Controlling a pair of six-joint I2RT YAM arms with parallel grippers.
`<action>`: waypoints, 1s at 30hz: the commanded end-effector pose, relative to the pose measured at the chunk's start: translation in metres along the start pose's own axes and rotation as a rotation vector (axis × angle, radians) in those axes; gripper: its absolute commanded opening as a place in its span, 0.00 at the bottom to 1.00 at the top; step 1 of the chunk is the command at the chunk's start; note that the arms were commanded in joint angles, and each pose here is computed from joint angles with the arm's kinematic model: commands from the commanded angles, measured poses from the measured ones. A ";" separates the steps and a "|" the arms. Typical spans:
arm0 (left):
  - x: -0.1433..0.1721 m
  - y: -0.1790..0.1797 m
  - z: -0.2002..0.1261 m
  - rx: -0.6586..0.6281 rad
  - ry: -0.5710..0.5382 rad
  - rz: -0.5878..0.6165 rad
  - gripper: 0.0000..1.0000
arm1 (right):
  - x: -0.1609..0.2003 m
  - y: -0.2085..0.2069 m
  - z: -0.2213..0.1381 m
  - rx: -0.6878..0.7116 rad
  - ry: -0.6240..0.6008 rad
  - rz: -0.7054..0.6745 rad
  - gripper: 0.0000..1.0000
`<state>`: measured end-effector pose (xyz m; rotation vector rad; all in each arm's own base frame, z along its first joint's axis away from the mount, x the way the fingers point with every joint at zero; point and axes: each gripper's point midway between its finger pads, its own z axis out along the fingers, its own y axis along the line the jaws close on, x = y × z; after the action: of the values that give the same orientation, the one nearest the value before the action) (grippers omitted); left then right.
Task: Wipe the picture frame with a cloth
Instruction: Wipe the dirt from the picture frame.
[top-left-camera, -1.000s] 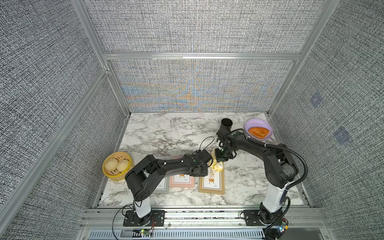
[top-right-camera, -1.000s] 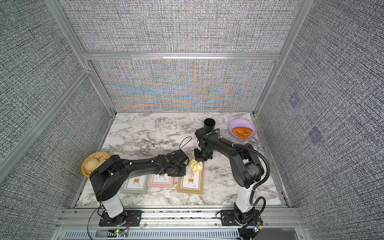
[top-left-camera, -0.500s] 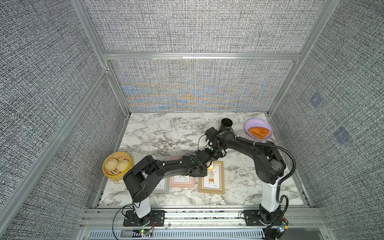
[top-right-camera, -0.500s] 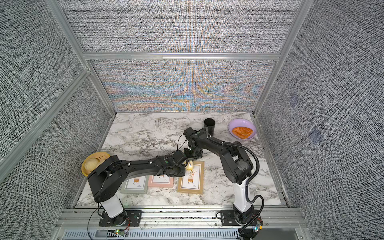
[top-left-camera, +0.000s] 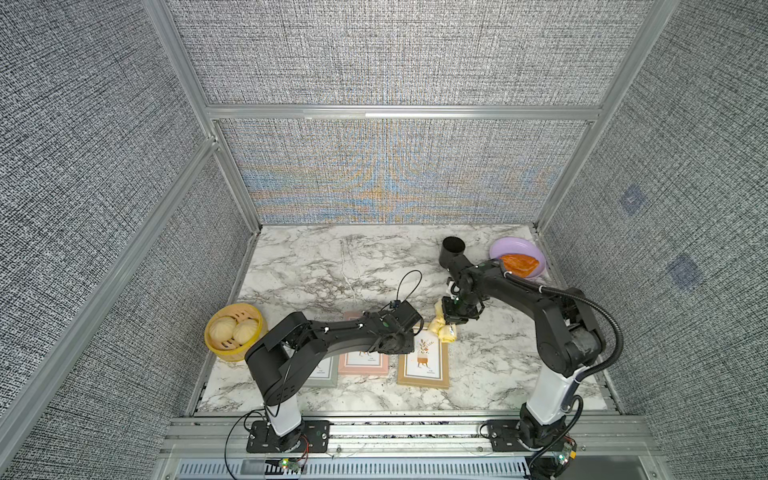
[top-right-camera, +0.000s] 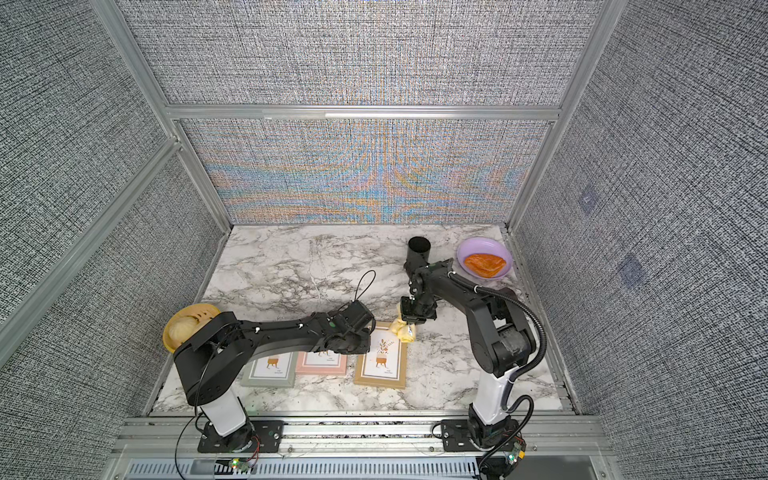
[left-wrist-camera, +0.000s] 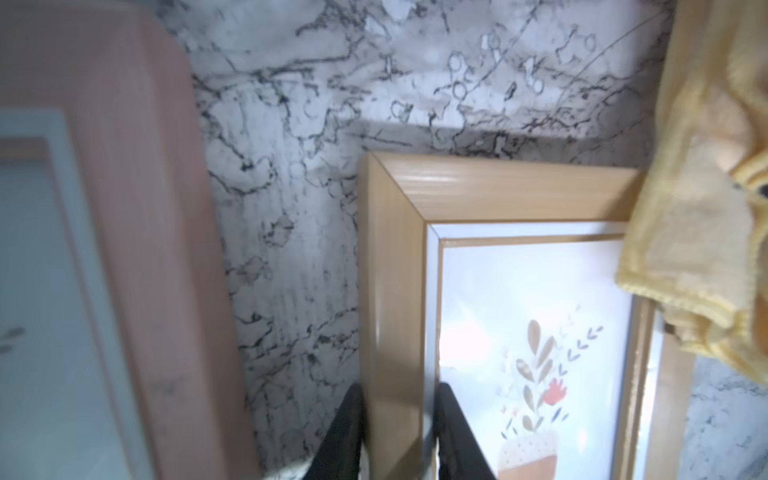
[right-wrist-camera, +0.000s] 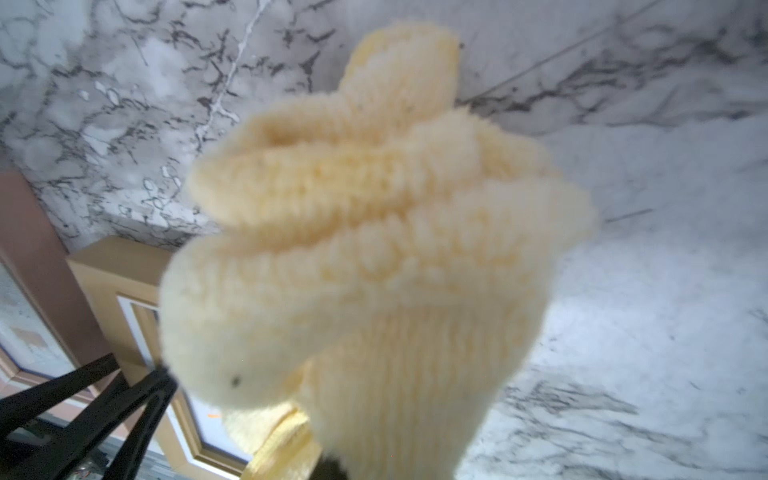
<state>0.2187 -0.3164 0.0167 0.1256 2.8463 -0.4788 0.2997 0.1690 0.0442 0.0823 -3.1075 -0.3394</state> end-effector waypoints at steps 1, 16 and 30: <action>0.013 0.016 0.000 -0.060 0.051 -0.012 0.17 | 0.003 0.006 0.001 0.006 0.014 -0.035 0.00; 0.011 0.015 0.001 -0.069 0.047 -0.030 0.16 | -0.017 0.093 0.022 0.000 0.005 -0.188 0.00; 0.010 0.016 -0.001 -0.071 0.036 -0.033 0.15 | -0.003 0.025 0.005 0.025 -0.007 -0.066 0.00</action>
<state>0.2183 -0.3142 0.0168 0.1011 2.8573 -0.4583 0.3009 0.1877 0.0428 0.1644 -3.1241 -0.3101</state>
